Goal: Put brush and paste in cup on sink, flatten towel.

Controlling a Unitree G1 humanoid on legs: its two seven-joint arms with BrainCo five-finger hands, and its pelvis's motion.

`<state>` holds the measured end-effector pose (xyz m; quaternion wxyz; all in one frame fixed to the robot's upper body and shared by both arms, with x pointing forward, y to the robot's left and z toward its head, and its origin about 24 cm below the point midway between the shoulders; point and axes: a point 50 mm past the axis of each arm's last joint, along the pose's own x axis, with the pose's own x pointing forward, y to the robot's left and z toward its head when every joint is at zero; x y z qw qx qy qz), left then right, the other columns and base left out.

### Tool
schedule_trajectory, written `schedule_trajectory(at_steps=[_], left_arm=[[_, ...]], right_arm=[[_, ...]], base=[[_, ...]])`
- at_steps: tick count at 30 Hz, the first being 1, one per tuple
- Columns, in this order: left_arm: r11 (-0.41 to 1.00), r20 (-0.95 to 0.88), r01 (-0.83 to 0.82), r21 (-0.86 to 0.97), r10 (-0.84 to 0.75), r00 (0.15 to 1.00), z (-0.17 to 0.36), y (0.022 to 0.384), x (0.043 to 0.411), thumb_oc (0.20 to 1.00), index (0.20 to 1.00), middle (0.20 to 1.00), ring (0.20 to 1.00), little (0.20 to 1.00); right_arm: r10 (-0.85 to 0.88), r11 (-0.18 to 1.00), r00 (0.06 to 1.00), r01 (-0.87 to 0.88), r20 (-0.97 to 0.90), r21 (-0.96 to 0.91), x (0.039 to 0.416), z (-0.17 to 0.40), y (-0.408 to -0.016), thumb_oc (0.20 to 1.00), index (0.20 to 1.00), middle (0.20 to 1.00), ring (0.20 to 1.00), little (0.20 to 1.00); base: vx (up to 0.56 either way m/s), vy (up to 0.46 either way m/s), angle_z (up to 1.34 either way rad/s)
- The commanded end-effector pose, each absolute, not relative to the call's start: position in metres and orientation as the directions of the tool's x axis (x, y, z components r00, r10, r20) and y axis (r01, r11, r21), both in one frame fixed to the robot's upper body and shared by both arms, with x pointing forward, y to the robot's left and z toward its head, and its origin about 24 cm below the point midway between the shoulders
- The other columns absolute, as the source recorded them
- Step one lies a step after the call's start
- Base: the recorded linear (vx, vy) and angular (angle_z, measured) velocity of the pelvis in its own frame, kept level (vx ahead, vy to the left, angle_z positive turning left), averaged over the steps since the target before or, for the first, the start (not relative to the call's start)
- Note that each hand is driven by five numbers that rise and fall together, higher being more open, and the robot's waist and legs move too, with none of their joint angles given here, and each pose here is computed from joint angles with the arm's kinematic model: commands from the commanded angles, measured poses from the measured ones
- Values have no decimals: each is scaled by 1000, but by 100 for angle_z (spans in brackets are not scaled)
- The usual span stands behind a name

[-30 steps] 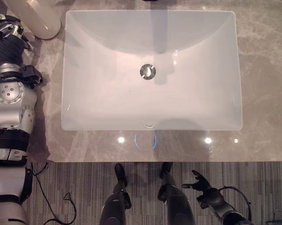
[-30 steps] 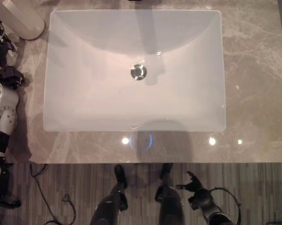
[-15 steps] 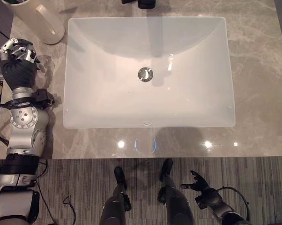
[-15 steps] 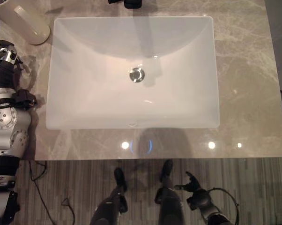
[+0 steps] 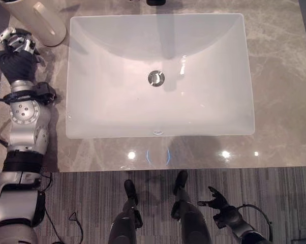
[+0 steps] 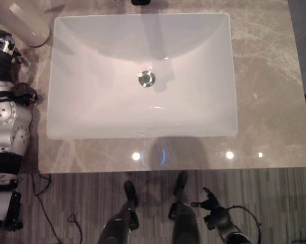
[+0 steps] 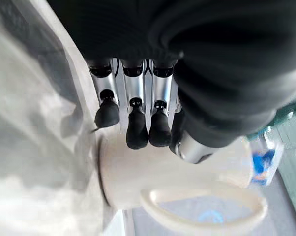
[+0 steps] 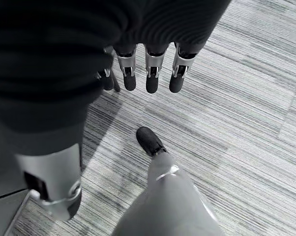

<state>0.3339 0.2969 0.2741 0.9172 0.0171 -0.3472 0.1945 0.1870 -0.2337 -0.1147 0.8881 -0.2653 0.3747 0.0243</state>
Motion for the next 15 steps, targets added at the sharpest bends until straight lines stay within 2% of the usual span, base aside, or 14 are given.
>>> schedule_trajectory(at_steps=[1, 8, 15], left_arm=[[904, 659, -419, -81, 364, 658, 284, 306, 337, 200, 200, 200, 200, 200], [888, 669, -450, -91, 389, 633, 306, 305, 345, 200, 200, 200, 200, 200], [838, 681, -541, -73, 438, 586, 331, 318, 344, 200, 200, 200, 200, 200]], right_arm=[[-184, 865, 726, -200, -663, -460, 186, -111, -244, 1000, 1000, 1000, 1000, 1000], [-170, 872, 760, -181, -628, -455, 196, -105, -239, 1000, 1000, 1000, 1000, 1000], [-135, 877, 786, -189, -604, -441, 200, -101, -234, 1000, 1000, 1000, 1000, 1000]], base=[[15, 5, -5], [0, 3, -3], [-7, 3, -7]])
